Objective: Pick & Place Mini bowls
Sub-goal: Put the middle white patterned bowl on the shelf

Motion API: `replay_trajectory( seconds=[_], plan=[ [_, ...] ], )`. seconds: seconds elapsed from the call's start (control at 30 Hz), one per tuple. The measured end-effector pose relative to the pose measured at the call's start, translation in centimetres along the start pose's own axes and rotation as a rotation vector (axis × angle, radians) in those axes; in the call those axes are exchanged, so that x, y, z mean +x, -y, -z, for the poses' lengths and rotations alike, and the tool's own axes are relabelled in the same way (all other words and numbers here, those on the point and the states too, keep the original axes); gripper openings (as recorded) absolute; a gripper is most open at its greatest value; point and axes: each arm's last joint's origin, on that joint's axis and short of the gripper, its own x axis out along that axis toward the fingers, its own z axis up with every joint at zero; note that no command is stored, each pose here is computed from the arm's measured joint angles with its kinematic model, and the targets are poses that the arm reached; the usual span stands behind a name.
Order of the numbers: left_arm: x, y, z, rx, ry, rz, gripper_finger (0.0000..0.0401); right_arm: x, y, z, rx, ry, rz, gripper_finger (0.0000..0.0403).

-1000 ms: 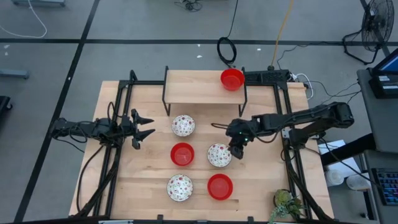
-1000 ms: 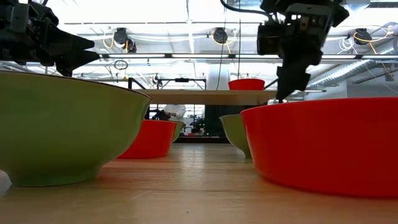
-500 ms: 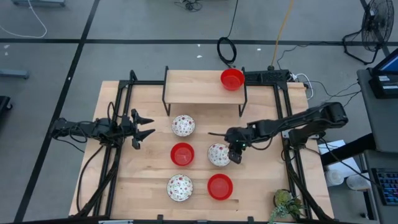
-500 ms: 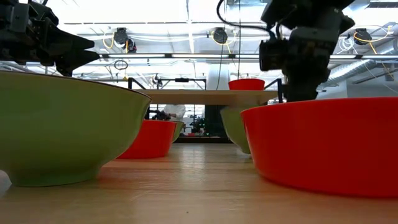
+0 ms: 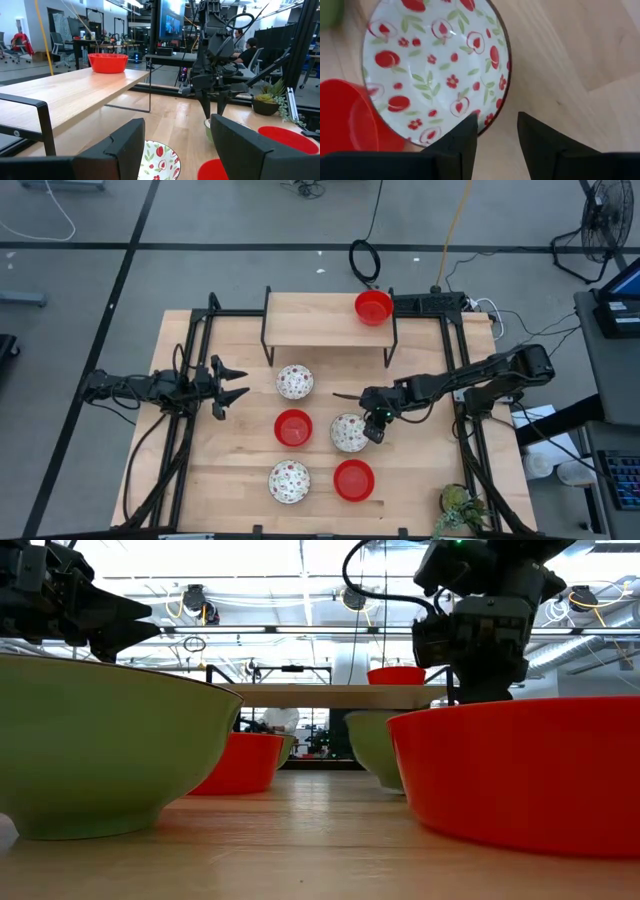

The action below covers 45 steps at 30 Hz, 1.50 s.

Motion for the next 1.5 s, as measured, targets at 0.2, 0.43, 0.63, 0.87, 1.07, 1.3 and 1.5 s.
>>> replay_trajectory(
  seconds=[0.2, 0.43, 0.63, 0.87, 1.07, 1.3, 1.5],
  plan=[
    [0.0, 0.0, 0.0, 0.0, 0.0, 0.0, 0.023, 0.0, 0.0, 0.0, -0.002, 0.004, 0.001, 0.0128],
    [0.0, 0.0, 0.0, 0.0, 0.0, 0.0, 0.023, 0.0, 0.0, -0.1, 0.028, 0.027, 0.019, 0.0128],
    [0.0, 0.0, 0.0, 0.0, 0.0, 0.0, 0.023, 0.3, 0.2, -0.1, 0.09, 0.033, 0.046, 0.0128],
    [0.0, 0.0, 0.0, 0.0, 0.0, 0.0, 0.023, 1.1, 0.4, 0.1, 0.105, -0.004, 0.071, 0.0128],
    [0.0, 0.0, 0.0, 0.0, 0.0, 0.0, 0.023, 0.8, 0.3, 0.1, 0.097, 0.005, 0.061, 0.0123],
    [0.0, 0.0, 0.0, 0.0, 0.0, 0.0, 0.023, 0.8, 0.3, 0.1, 0.069, -0.017, 0.04, 0.0045],
    [0.0, 0.0, 0.0, 0.0, 0.0, 0.0, 0.023, 0.8, 0.2, 0.2, 0.007, -0.033, 0.017, 0.0009]
  ],
)
